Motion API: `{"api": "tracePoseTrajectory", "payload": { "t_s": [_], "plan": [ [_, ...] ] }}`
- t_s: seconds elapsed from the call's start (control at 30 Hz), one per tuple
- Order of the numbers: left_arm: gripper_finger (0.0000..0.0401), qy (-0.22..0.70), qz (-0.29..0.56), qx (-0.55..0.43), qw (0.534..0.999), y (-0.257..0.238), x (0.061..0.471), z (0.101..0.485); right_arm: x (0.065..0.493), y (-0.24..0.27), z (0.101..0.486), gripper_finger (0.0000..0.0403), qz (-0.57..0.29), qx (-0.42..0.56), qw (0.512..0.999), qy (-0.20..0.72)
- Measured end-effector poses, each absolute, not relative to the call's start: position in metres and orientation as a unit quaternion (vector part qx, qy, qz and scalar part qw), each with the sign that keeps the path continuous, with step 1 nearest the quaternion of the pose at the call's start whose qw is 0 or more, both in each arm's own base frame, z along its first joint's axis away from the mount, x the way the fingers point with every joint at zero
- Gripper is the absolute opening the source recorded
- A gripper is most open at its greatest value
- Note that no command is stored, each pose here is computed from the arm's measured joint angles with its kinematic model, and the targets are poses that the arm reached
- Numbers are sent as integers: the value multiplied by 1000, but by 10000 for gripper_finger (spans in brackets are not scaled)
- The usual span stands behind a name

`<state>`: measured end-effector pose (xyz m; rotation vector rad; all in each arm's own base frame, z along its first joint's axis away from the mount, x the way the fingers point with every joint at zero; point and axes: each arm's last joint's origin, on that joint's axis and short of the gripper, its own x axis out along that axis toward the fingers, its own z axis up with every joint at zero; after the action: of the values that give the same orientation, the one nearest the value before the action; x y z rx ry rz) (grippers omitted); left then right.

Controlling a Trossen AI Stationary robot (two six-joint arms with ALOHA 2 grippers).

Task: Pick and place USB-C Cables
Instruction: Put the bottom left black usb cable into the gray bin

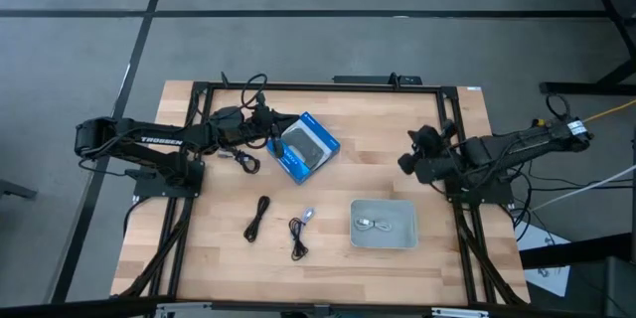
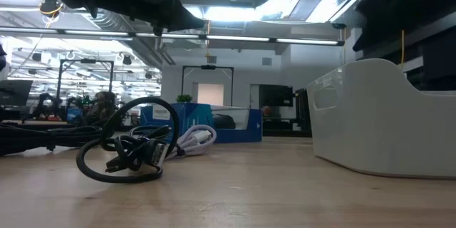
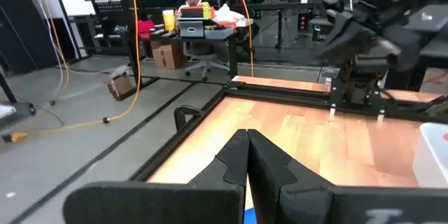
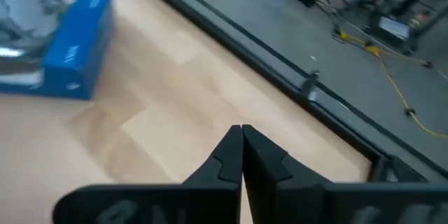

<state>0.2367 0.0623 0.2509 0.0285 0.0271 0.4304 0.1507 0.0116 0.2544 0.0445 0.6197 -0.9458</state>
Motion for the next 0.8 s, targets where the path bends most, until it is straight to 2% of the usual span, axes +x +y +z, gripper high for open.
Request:
{"api": "tracePoseTrajectory", "payload": {
  "t_s": [0.2,0.53,0.8],
  "plan": [
    [0,15,214,-37,976,63,239,246,156,-23,257,7,-489,40,812,316],
    [0,12,214,-60,975,63,240,245,171,-71,270,7,-322,89,889,312],
    [0,16,198,-64,978,55,242,244,164,-80,266,7,-313,96,882,340]
  ]
}}
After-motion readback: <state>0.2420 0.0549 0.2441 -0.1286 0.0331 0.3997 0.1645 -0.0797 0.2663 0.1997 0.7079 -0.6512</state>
